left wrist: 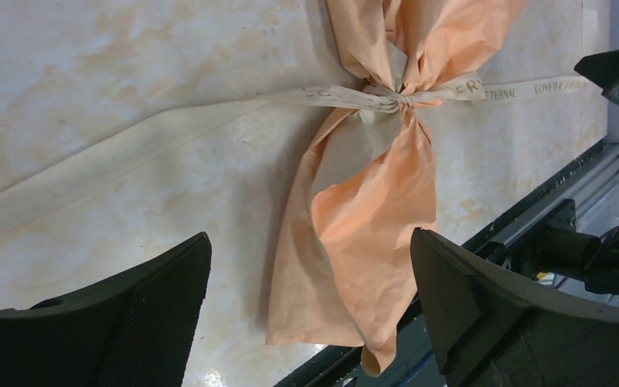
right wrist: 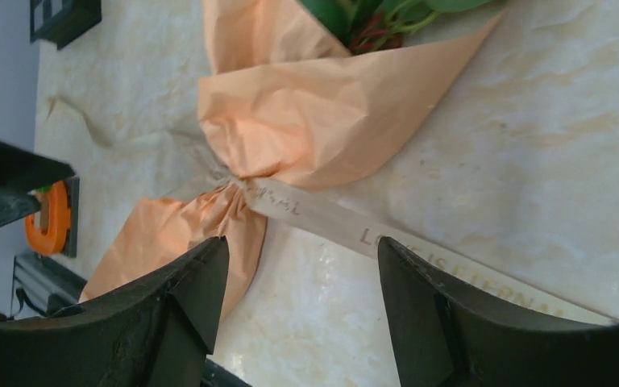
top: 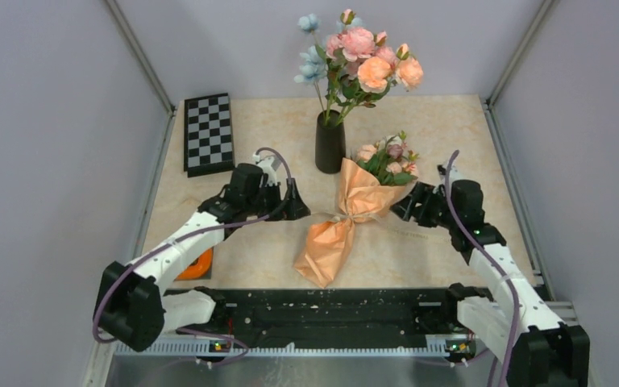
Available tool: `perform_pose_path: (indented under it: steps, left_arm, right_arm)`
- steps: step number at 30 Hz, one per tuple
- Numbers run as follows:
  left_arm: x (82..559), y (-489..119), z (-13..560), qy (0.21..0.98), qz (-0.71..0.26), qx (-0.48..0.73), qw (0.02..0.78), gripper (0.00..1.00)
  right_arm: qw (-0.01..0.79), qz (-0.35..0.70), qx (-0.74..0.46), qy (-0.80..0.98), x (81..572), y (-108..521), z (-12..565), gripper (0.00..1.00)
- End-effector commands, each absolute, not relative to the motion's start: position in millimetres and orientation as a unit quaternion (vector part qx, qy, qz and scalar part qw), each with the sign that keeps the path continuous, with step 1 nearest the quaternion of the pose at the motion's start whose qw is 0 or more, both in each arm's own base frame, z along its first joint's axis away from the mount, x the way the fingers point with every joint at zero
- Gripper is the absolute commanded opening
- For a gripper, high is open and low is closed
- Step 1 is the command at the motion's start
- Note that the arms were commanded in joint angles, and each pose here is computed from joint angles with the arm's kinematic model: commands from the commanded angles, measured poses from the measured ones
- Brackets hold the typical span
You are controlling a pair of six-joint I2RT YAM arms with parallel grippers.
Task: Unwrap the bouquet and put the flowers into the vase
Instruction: Untie the ribbon from the wrapping paper.
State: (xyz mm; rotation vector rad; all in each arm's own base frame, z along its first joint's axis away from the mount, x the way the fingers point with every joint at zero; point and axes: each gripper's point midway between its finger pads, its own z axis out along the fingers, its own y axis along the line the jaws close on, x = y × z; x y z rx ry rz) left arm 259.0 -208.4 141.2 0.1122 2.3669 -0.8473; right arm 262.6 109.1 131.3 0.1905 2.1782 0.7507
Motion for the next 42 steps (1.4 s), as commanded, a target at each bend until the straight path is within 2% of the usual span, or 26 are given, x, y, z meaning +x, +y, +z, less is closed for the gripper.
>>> perform_pose_path:
  steps: [1,5,7,13,16,20,26,34,42]
  left_arm:
    - [256.0,-245.5,140.5,0.880,-0.372,0.046,0.292,0.97]
    - [250.5,-263.9,136.4,0.875,-0.392,0.057,0.280,0.98]
    - [249.7,-272.3,138.5,0.870,-0.394,0.069,0.287,0.99]
    - [258.2,-285.0,131.0,0.877,-0.332,0.103,0.333,0.99]
    - [260.3,-293.6,124.5,0.879,-0.298,0.123,0.351,0.99]
    - [264.1,-300.7,115.7,0.878,-0.239,0.153,0.385,0.99]
    - [268.5,-318.1,114.9,0.866,-0.249,0.158,0.404,0.99]
    - [272.0,-336.9,114.1,0.857,-0.253,0.175,0.413,0.99]
    - [266.0,-338.7,81.0,0.873,-0.234,0.189,0.385,0.99]
  right_arm:
    - [0.429,0.340,0.004,0.837,257.2,148.6,153.1,0.69]
    - [0.424,0.350,-0.038,0.835,246.3,178.1,152.1,0.64]
    - [0.417,0.351,-0.044,0.837,243.6,189.1,147.2,0.58]
    - [0.414,0.351,-0.022,0.840,249.5,203.3,132.9,0.47]
    - [0.415,0.349,-0.011,0.840,252.7,202.7,129.1,0.48]
    - [0.429,0.345,-0.010,0.835,252.7,198.7,127.3,0.54]
    - [0.425,0.345,-0.030,0.837,244.8,197.8,118.9,0.60]
    - [0.412,0.360,-0.036,0.836,236.2,201.1,113.1,0.55]
    - [0.408,0.356,-0.042,0.840,232.1,199.3,104.5,0.55]
